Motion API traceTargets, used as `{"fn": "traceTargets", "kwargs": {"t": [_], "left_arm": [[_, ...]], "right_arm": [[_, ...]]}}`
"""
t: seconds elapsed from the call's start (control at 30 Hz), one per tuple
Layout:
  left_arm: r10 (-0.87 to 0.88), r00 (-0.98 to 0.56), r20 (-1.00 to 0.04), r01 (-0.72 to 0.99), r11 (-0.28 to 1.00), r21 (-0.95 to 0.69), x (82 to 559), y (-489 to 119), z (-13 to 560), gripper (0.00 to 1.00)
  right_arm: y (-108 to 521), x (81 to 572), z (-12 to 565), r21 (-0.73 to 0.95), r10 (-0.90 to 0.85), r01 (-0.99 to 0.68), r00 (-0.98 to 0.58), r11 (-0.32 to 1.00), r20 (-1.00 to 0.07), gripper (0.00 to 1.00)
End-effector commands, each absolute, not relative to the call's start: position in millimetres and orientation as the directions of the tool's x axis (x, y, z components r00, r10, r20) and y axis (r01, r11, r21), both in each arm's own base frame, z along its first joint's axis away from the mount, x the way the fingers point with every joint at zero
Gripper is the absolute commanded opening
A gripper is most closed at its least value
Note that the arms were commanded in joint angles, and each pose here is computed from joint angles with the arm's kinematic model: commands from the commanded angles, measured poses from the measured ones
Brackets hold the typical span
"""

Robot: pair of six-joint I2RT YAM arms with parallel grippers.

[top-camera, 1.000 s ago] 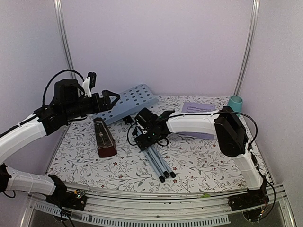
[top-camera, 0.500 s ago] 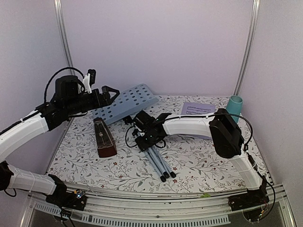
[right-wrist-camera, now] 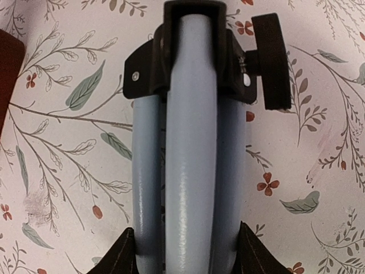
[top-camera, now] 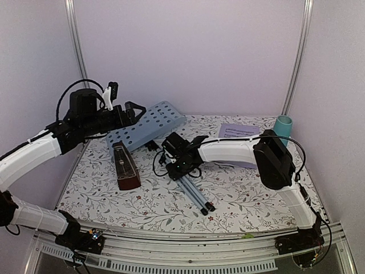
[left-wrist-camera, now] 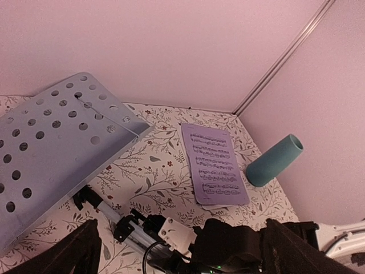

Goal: Set up the instrument practice props
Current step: Pick up the music stand from the center of the board.

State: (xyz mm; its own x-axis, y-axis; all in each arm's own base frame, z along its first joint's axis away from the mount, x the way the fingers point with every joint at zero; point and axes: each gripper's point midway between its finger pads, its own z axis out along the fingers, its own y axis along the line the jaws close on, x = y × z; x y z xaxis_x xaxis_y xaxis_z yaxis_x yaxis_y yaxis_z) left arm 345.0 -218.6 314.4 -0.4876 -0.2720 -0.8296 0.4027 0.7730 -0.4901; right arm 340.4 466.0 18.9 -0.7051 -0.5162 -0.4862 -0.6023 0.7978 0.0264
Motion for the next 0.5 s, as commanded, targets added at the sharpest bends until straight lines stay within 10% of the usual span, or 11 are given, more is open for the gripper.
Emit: {"fn": "traceTargets", "kwargs": {"t": [0.0, 0.47], "left_arm": [[-0.284, -0.477, -0.831, 0.407, 0.767, -0.496, 353.3, -220.2, 317.7, 0.99], [-0.284, -0.474, -0.833, 0.518, 0.675, -0.525, 353.6, -251.3, 326.6, 0.99]], "right_arm": [[466.3, 347.6, 51.2, 0.117, -0.437, -0.586, -0.709, 0.802, -0.553, 0.00], [448.8, 380.1, 165.4, 0.286, -0.177, -0.558, -0.633, 0.779, -0.753, 0.00]]}}
